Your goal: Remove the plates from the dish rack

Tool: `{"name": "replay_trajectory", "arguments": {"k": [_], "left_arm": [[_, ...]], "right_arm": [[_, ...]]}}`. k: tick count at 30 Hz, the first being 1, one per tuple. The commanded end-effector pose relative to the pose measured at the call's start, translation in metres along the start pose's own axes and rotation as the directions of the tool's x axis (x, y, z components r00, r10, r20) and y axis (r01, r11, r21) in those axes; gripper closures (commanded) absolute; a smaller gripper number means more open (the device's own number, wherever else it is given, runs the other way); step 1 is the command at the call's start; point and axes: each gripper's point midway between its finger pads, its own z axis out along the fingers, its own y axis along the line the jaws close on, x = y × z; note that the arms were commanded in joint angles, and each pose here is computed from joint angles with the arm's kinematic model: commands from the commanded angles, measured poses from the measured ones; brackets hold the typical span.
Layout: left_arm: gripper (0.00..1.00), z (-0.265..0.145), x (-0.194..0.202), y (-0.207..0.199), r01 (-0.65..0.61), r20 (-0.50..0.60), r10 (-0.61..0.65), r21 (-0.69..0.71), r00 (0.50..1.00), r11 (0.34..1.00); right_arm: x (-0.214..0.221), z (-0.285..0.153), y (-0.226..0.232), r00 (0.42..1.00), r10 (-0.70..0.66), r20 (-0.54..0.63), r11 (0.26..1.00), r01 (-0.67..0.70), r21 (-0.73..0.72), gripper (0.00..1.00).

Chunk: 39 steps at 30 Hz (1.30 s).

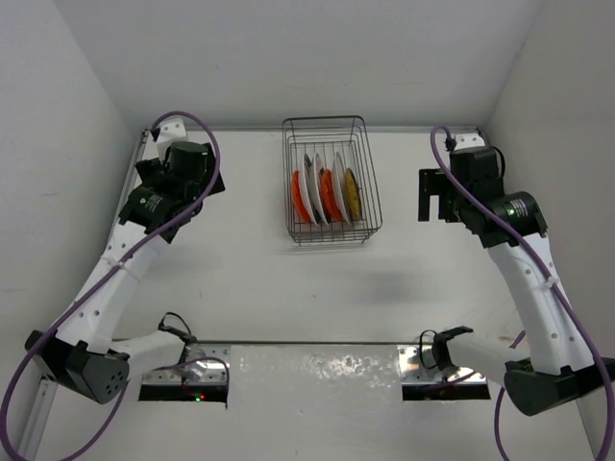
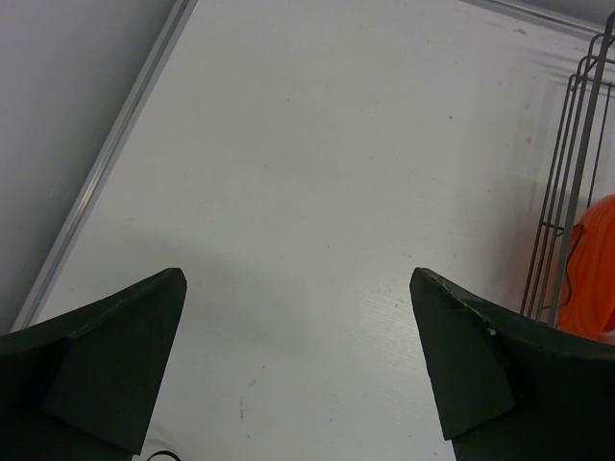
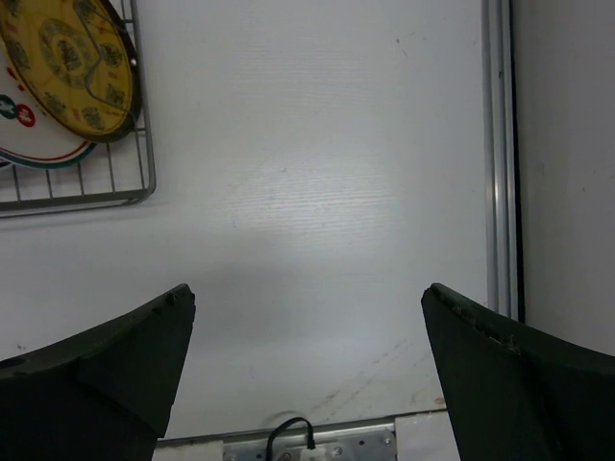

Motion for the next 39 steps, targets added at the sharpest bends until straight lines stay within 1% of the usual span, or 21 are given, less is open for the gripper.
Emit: {"name": "replay_trajectory", "arguments": {"k": [1, 3, 4, 6, 7, 9, 10, 11, 13, 14, 15, 17, 19, 20, 21, 24, 27, 30, 33, 38, 39], "left_arm": [[0.0, -0.004, -0.02, -0.003, 0.035, 0.051, -0.035, 0.009, 0.998, 0.999], [0.0, -0.003, -0.019, -0.005, 0.032, 0.042, -0.032, 0.009, 0.999, 0.999], [0.0, -0.004, -0.021, -0.006, 0.034, 0.038, -0.034, 0.009, 0.999, 0.999], [0.0, -0.003, -0.02, -0.009, 0.032, 0.025, -0.032, 0.024, 0.999, 0.999], [0.0, -0.003, -0.019, -0.011, 0.029, 0.02, -0.03, 0.031, 0.999, 0.999], [0.0, -0.004, -0.019, -0.014, 0.027, 0.011, -0.028, 0.048, 1.0, 0.998], [0.0, -0.004, -0.018, -0.015, 0.025, 0.006, -0.026, 0.05, 1.0, 0.998], [0.0, -0.003, -0.015, -0.016, 0.02, -0.003, -0.02, 0.054, 1.0, 0.998], [0.0, -0.001, -0.009, -0.015, 0.018, -0.015, -0.017, 0.051, 1.0, 0.999], [0.0, 0.001, -0.001, -0.015, 0.007, -0.027, -0.006, 0.049, 1.0, 0.999], [0.0, 0.003, 0.004, -0.015, 0.0, -0.038, 0.001, 0.047, 0.999, 0.999], [0.0, 0.008, 0.017, -0.012, -0.013, -0.063, 0.015, 0.03, 0.998, 0.999], [0.0, 0.012, 0.029, -0.011, -0.024, -0.087, 0.026, 0.028, 0.996, 0.999], [0.0, 0.012, 0.033, -0.012, -0.022, -0.095, 0.024, 0.03, 0.995, 0.999], [0.0, 0.014, 0.04, -0.012, -0.03, -0.112, 0.034, 0.034, 0.993, 0.999], [0.0, 0.017, 0.052, -0.013, -0.036, -0.14, 0.041, 0.034, 0.989, 0.999], [0.0, 0.019, 0.061, -0.012, -0.04, -0.156, 0.045, 0.033, 0.987, 0.999], [0.0, 0.021, 0.066, -0.011, -0.049, -0.164, 0.054, 0.031, 0.985, 0.998], [0.0, 0.021, 0.065, -0.01, -0.058, -0.161, 0.061, 0.025, 0.985, 0.998], [0.0, 0.023, 0.067, -0.009, -0.071, -0.164, 0.074, 0.026, 0.984, 0.997], [0.0, 0.023, 0.067, -0.01, -0.072, -0.163, 0.075, 0.026, 0.984, 0.997]], "right_arm": [[-0.018, 0.003, 0.014, 0.997, 0.027, 0.078, 0.997, -0.021, -0.073, 0.01], [-0.031, 0.009, 0.031, 0.994, 0.043, 0.103, 0.989, -0.027, -0.146, 0.01], [-0.034, 0.021, 0.05, 0.996, 0.038, 0.075, 0.976, -0.021, -0.218, 0.01], [-0.051, 0.026, 0.067, 0.996, 0.06, 0.072, 0.96, -0.038, -0.276, 0.01], [-0.052, 0.045, 0.078, 0.998, 0.054, 0.024, 0.956, -0.045, -0.289, 0.01], [-0.073, 0.052, 0.093, 0.997, 0.067, 0.039, 0.942, -0.05, -0.331, 0.01], [-0.074, 0.073, 0.103, 0.998, 0.062, 0.005, 0.941, -0.057, -0.334, 0.02], [-0.084, 0.076, 0.111, 0.998, 0.069, 0.013, 0.931, -0.059, -0.36, 0.06], [-0.09, 0.092, 0.125, 0.997, 0.08, -0.004, 0.919, -0.075, -0.387, 0.17], [-0.094, 0.101, 0.145, 0.997, 0.076, -0.027, 0.887, -0.08, -0.456, 0.27], [-0.097, 0.104, 0.155, 0.996, 0.087, -0.035, 0.871, -0.093, -0.483, 0.32], [-0.103, 0.115, 0.177, 0.997, 0.069, -0.039, 0.86, -0.079, -0.504, 0.33], [-0.112, 0.116, 0.189, 0.997, 0.067, -0.031, 0.852, -0.073, -0.518, 0.33], [-0.108, 0.121, 0.2, 0.996, 0.066, -0.053, 0.844, -0.084, -0.529, 0.33], [-0.112, 0.12, 0.206, 0.996, 0.075, -0.041, 0.838, -0.085, -0.538, 0.33], [-0.114, 0.122, 0.217, 0.994, 0.098, -0.043, 0.827, -0.105, -0.553, 0.35], [-0.109, 0.126, 0.232, 0.996, 0.07, -0.056, 0.825, -0.09, -0.558, 0.37], [-0.096, 0.143, 0.235, 0.996, 0.026, -0.082, 0.858, -0.065, -0.509, 0.43], [-0.086, 0.154, 0.232, 0.995, 0.012, -0.098, 0.883, -0.057, -0.465, 0.48], [-0.077, 0.164, 0.236, 0.993, 0.002, -0.119, 0.889, -0.056, -0.454, 0.56], [-0.074, 0.166, 0.237, 0.992, -0.001, -0.125, 0.889, -0.056, -0.455, 0.6]]}}
